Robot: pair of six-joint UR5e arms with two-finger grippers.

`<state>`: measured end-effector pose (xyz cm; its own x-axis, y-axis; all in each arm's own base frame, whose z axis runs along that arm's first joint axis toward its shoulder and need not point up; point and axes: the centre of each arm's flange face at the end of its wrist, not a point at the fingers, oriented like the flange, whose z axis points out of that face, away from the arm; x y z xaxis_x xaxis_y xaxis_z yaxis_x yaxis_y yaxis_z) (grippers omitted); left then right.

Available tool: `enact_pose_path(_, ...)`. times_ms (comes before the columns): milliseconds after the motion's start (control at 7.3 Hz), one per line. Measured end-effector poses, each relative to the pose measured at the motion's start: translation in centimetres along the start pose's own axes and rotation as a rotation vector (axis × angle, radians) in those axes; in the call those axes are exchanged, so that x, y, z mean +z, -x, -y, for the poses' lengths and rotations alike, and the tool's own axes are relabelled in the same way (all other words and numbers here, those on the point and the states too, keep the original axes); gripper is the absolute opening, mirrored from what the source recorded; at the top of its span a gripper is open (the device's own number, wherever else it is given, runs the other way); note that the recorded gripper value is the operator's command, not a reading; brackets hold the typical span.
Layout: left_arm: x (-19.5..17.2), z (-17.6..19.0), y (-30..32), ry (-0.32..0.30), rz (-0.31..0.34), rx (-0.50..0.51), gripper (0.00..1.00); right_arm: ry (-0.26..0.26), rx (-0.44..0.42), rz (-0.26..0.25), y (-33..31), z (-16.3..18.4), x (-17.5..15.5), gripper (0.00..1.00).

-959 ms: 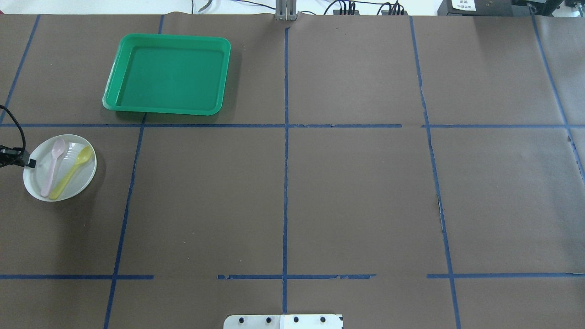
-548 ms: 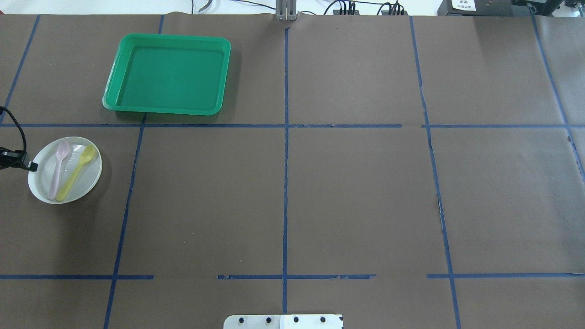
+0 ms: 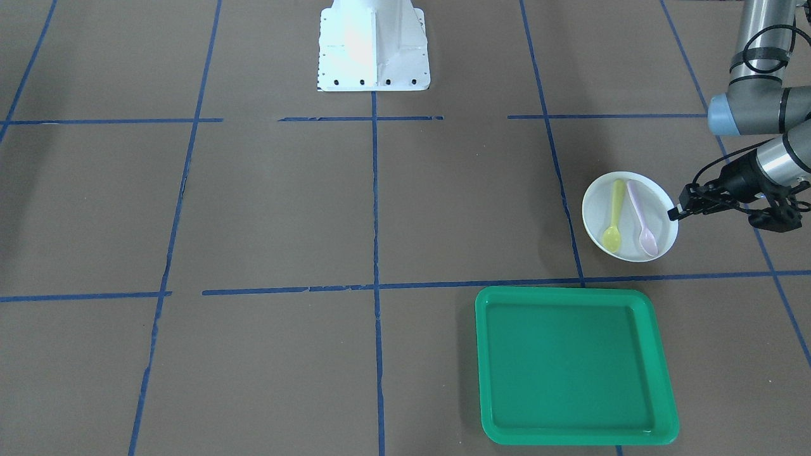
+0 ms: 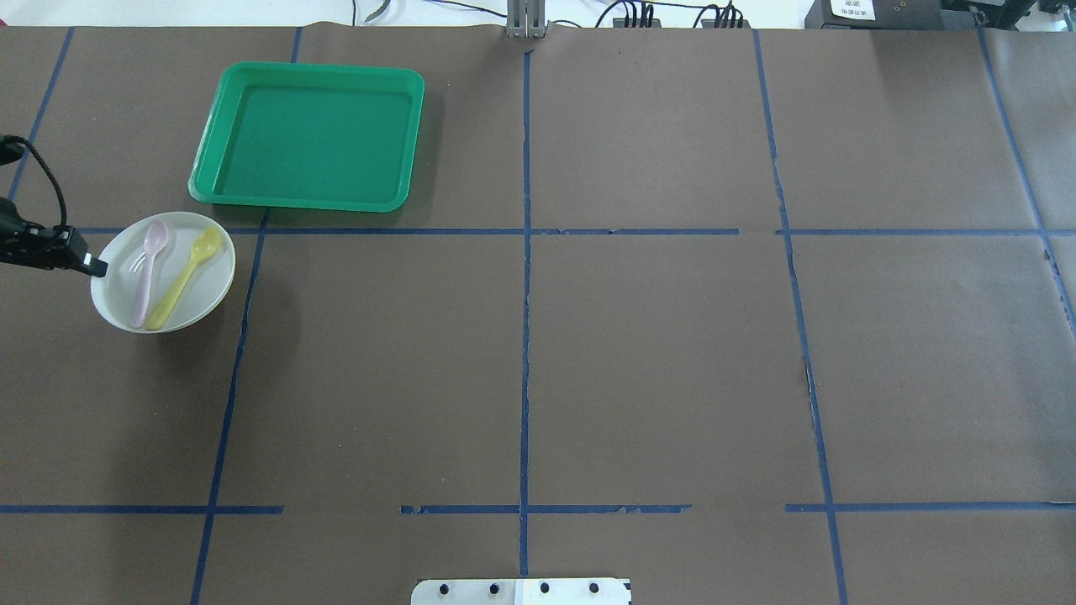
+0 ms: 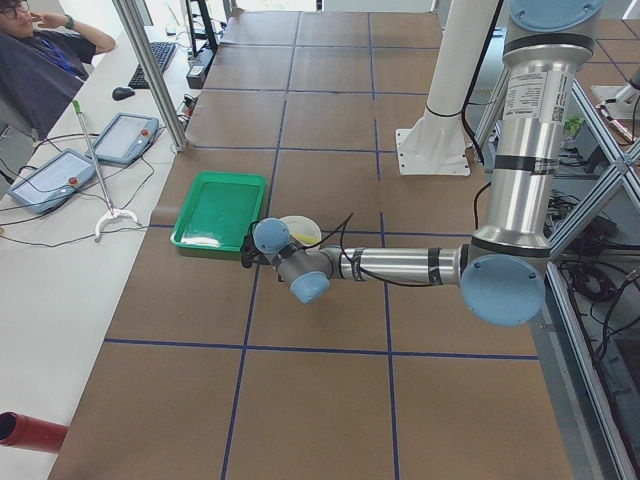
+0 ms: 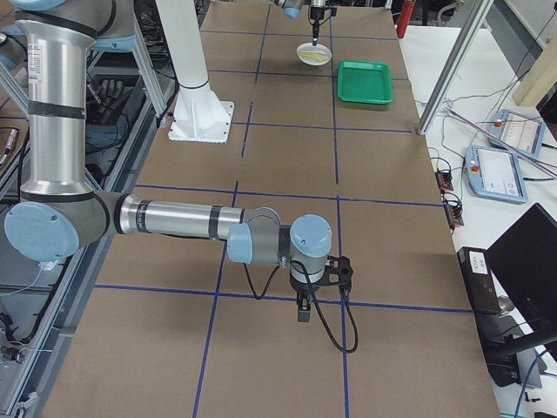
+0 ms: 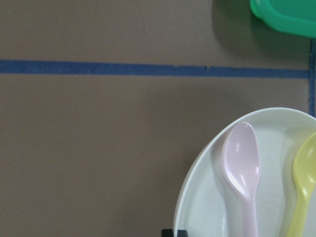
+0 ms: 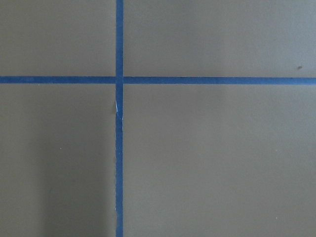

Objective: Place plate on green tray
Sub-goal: 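Lift the plate with spoons and carry it onto the green tray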

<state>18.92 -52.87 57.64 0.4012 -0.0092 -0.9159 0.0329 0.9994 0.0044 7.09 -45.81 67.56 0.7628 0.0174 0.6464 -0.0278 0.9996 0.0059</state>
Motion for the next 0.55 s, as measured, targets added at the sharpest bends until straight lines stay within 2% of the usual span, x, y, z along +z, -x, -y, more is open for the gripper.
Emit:
enact_pose_path(274,0.5,5.9,-5.7,-0.024,-0.023,-0.069,0.00,0.000,0.000,0.000,0.0,0.0,0.0,1.00)
enact_pose_path(548,1.2,11.0,-9.5,-0.030,-0.013,-0.106,0.00,0.001,0.001,0.000,0.0,0.0,0.0,1.00)
